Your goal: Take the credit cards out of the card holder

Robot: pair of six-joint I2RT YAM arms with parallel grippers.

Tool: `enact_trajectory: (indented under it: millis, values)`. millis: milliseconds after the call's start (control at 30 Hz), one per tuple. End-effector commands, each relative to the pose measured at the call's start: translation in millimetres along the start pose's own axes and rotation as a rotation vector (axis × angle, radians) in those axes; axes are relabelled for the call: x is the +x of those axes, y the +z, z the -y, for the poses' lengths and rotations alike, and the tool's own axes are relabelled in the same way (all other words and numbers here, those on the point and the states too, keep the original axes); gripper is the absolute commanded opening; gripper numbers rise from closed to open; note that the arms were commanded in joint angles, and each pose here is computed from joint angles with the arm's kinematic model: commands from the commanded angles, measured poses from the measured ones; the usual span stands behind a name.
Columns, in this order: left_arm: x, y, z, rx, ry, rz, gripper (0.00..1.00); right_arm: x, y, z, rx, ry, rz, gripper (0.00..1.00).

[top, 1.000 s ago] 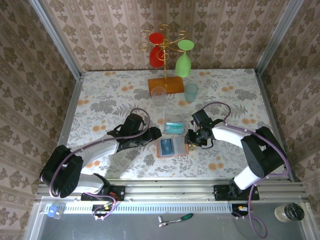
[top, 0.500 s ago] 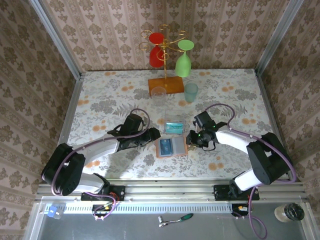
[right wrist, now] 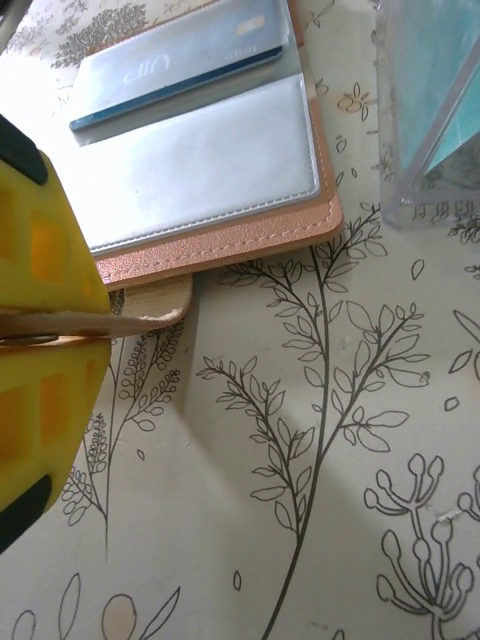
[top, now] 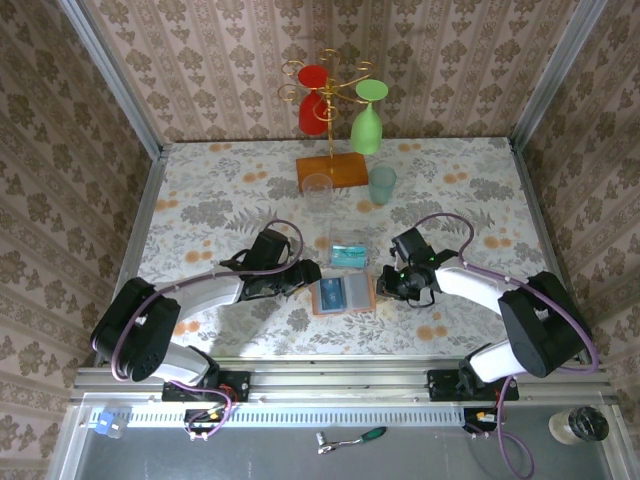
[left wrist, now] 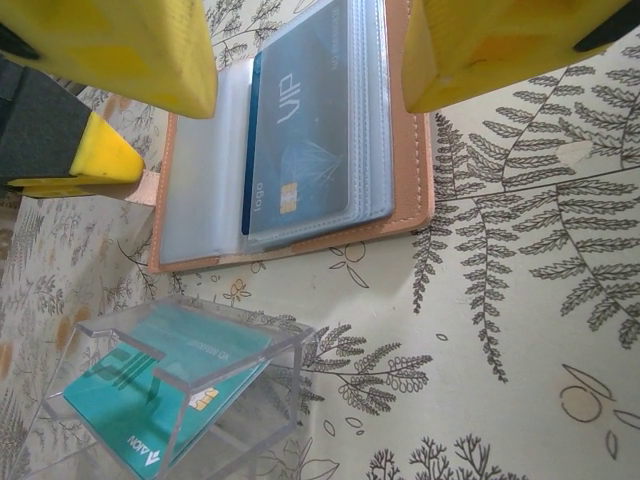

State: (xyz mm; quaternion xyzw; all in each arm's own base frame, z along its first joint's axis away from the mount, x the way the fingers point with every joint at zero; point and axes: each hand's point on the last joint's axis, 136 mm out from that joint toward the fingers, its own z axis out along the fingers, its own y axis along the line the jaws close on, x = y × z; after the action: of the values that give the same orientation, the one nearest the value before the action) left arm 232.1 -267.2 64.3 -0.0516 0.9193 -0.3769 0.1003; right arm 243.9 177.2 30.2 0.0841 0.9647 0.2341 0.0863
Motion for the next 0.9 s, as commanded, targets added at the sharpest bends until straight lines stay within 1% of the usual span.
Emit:
enact_trajectory:
  millis: [0,133,367,433,500,600,633,867]
  values:
    - [-2.2,4.0,1.1,0.013,0.018,-0.008,0.52,6.0,-3.2,-0.5,-0.015,0.017,-0.007,0.11]
    - [-1.8,6.6,2.3,0.017,0.019,-0.014,0.51,9.7,-2.9,-0.7,-0.018,0.019,-0.013,0.08]
    - [0.7,9.8,1.1,0.015,0.017,-0.026,0.5,17.6,-0.2,3.7,-0.006,0.035,-0.032,0.09]
    - [1.6,11.3,-0.2,0.013,0.017,-0.03,0.5,17.7,-1.1,4.6,0.004,0.034,-0.034,0.13]
    - [2.5,12.2,-0.5,0.011,0.017,-0.034,0.49,13.3,-10.7,-1.1,-0.005,0.018,-0.01,0.17]
    - [4.2,13.6,-2.7,-0.001,0.021,-0.04,0.47,6.7,-21.5,-6.2,0.002,0.007,0.017,0.29]
    - [5.1,14.1,-3.6,-0.007,0.022,-0.042,0.46,3.7,-25.5,-8.1,0.004,0.002,0.03,0.31]
    - [10.7,20.3,-4.3,-0.032,0.043,-0.058,0.36,-10.8,-47.9,-30.8,-0.025,-0.032,0.084,0.34]
